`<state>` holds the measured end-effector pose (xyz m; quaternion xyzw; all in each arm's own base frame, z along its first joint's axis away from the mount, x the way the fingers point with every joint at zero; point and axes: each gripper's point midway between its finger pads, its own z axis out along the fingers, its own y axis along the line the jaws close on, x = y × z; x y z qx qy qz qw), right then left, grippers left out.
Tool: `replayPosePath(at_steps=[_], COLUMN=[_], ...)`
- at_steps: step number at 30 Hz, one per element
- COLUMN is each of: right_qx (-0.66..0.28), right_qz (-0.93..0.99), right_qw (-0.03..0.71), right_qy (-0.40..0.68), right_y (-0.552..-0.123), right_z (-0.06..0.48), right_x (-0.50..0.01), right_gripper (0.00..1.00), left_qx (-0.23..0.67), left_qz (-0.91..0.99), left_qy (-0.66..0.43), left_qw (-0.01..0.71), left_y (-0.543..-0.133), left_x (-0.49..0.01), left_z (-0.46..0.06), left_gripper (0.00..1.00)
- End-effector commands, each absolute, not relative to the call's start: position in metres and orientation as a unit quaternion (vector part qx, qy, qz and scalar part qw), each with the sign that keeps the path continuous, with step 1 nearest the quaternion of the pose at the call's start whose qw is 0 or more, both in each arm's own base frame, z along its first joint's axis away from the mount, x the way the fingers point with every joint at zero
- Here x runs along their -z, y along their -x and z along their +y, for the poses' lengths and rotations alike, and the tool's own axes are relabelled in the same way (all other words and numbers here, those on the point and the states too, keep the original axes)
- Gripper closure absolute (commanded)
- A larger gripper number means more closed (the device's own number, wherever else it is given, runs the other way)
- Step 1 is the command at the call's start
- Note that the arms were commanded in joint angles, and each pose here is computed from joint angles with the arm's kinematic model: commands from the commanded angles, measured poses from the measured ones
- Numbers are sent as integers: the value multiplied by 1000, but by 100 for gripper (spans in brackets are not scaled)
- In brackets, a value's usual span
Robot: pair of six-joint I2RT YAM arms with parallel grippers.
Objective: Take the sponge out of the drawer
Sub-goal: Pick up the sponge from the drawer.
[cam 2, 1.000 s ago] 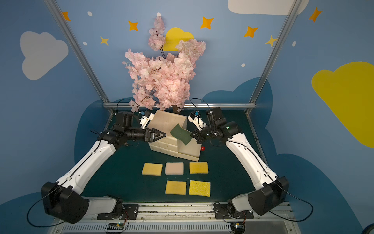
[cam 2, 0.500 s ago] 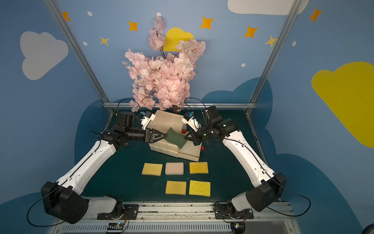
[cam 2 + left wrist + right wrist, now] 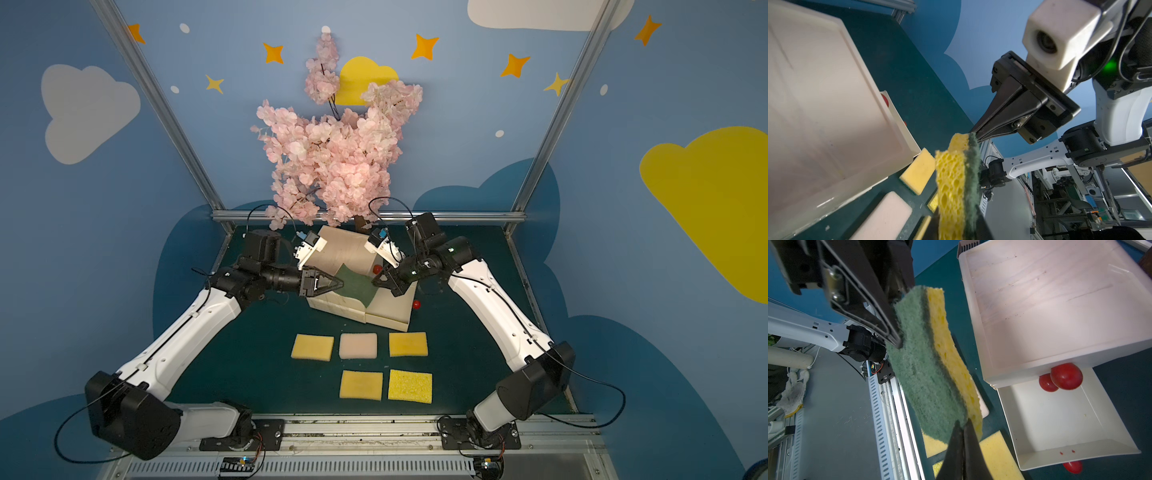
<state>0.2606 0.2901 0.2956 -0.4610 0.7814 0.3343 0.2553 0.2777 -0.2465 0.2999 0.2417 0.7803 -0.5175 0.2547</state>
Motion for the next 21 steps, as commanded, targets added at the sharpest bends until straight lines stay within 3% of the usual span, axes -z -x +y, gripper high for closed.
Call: replayPosePath(at_steps=[1, 4, 7, 11, 12, 21], right_qx=[-342, -329, -308, -258, -247, -174], right_qz=[770, 778, 788, 811, 816, 838], right_qw=[260, 276, 301, 359, 370, 469], right_qy=[471, 458, 440, 384, 369, 219], right_y=[-258, -267, -279, -309, -316, -359], right_z=[295, 294, 292, 280, 276, 228], right_x=[-304, -305, -306, -307, -306, -306], right_gripper=[100, 100, 90, 63, 52, 18], left_qx=[511, 509, 496, 483, 482, 466], left_qz=[781, 784, 792, 802, 804, 825], left_qy=[-248, -245, -238, -225, -221, -164], left_qw=[258, 258, 264, 270, 269, 274], left_y=[-275, -277, -280, -286, -288, -292], left_x=[-301, -300, -298, -295, -294, -294], left_z=[-246, -246, -243, -240, -240, -231], left_gripper=[97, 98, 98, 98, 98, 98])
